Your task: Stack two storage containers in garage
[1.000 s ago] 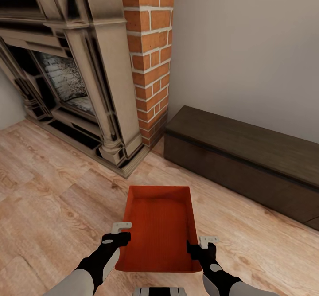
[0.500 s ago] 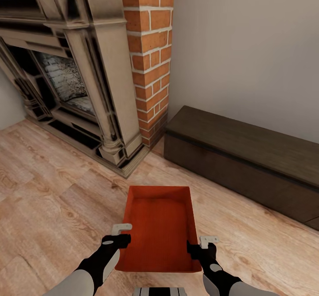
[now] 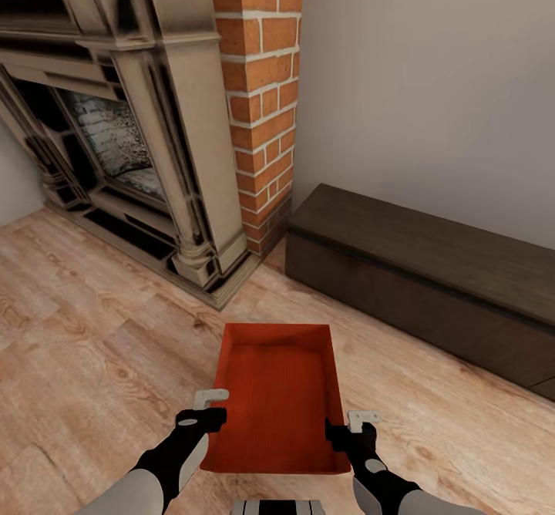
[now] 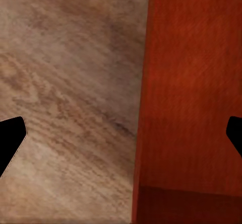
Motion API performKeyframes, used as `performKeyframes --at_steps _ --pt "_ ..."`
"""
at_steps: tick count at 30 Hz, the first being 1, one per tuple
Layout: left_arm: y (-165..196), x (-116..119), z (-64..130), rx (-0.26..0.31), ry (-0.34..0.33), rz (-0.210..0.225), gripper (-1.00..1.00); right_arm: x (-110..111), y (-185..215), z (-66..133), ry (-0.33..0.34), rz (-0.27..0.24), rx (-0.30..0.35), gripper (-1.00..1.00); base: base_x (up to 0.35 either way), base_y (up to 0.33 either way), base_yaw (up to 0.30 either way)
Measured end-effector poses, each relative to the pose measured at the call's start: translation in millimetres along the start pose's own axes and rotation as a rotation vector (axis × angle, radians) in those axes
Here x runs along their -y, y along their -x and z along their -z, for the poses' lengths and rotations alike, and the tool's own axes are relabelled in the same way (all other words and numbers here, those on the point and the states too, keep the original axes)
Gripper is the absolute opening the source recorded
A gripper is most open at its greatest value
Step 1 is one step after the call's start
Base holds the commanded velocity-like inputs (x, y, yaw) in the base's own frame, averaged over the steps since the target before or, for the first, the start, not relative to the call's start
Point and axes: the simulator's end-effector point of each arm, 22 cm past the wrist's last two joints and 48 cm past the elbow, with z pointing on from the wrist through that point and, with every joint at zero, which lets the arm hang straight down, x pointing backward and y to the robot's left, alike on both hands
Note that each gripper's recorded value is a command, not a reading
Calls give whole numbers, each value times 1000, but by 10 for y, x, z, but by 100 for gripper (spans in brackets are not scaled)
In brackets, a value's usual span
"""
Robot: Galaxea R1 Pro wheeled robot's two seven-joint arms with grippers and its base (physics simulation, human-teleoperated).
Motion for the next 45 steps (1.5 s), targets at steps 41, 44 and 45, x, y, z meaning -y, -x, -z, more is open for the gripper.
performKeyframes --at_steps 41,44,45 --pt "-185 -58 -266 11 36 0 100 -3 -262 -220 0 -1 0 100 0 0 0" --pt "-185 -58 -266 11 36 1 100 -3 -262 -220 0 -1 0 100 0 0 0" --pt "-184 -58 -266 11 36 1 100 -3 -262 -220 0 -1 0 100 0 0 0"
